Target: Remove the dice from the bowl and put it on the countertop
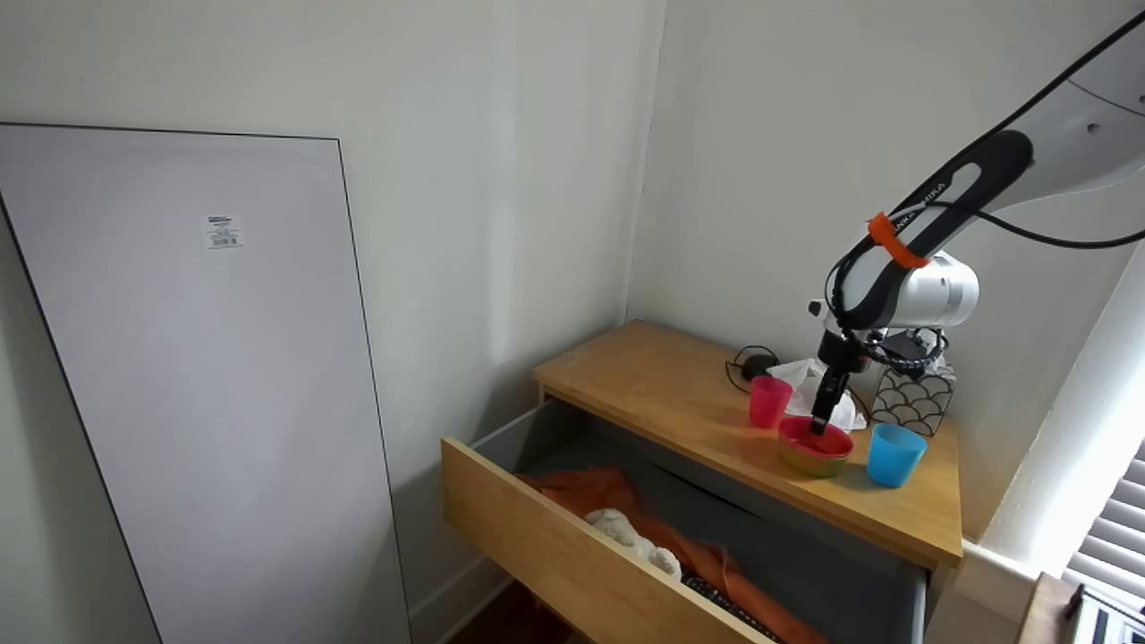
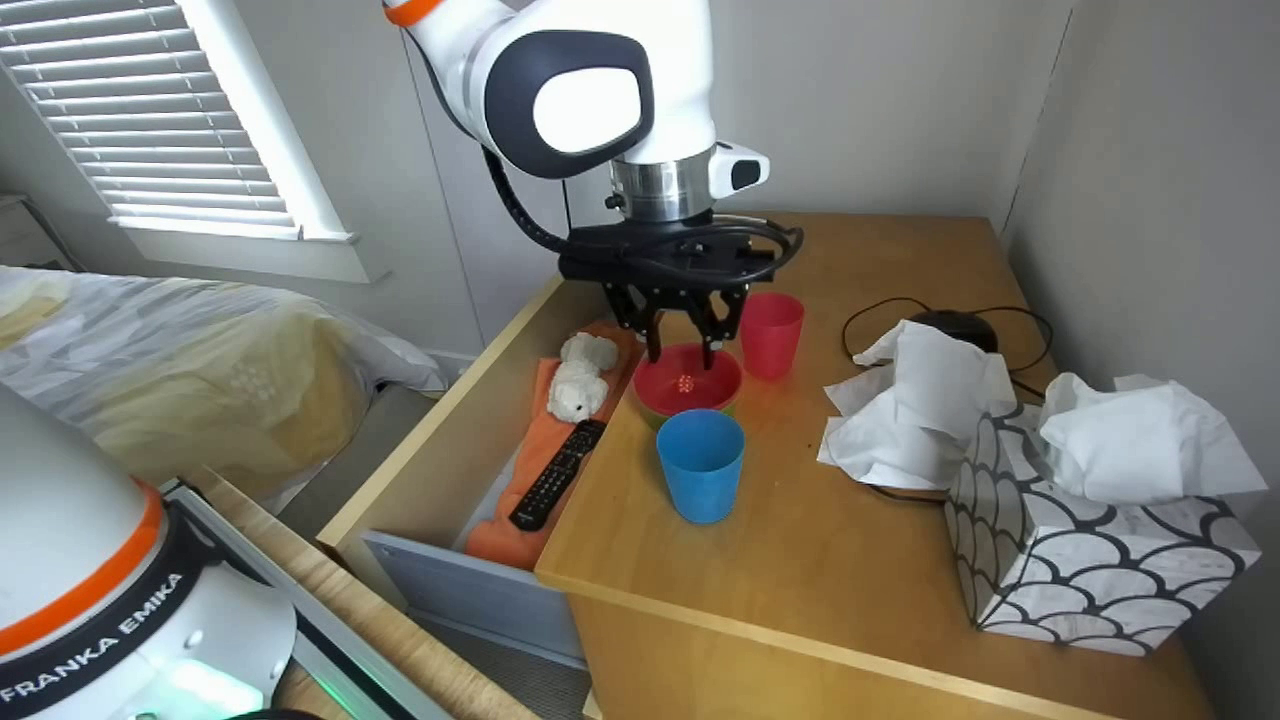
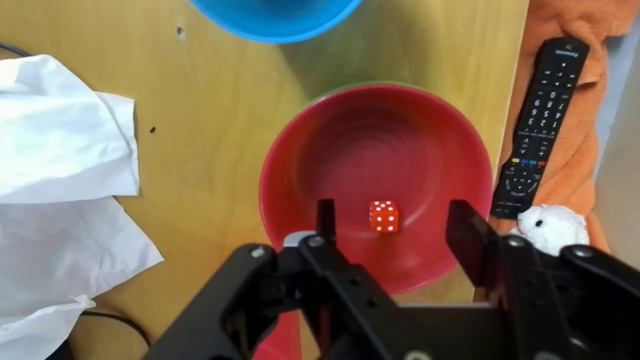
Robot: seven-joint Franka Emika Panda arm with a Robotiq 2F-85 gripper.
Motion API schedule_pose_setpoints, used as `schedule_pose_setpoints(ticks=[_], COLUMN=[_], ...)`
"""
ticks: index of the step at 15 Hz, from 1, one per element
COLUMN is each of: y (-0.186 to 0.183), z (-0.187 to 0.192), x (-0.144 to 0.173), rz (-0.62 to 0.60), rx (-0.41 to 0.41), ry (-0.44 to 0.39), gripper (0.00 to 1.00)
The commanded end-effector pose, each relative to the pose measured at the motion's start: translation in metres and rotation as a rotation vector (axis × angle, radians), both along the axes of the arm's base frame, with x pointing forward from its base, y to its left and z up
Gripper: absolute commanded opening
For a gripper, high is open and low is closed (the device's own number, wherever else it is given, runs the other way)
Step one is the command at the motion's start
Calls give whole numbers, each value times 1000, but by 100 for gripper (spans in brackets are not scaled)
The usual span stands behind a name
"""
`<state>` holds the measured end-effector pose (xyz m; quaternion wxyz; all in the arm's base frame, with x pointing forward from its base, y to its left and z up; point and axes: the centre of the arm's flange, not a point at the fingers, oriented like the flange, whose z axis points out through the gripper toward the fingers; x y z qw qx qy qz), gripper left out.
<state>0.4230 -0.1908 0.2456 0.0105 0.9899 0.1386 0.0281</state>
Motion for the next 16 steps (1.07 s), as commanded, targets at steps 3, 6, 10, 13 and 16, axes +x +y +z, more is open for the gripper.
schedule_pose_setpoints(ticks=[3,6,10,13,16], y=[0,2,-1,-4,-4], z=[-20,-27,-36,-43,-48], x=[4,4,7,10,14], rz=[13,15,14,13,12], rx=[28,29,33,35,48], ry=[5,9,0,-25,-52], gripper=[55,44,40,45,43])
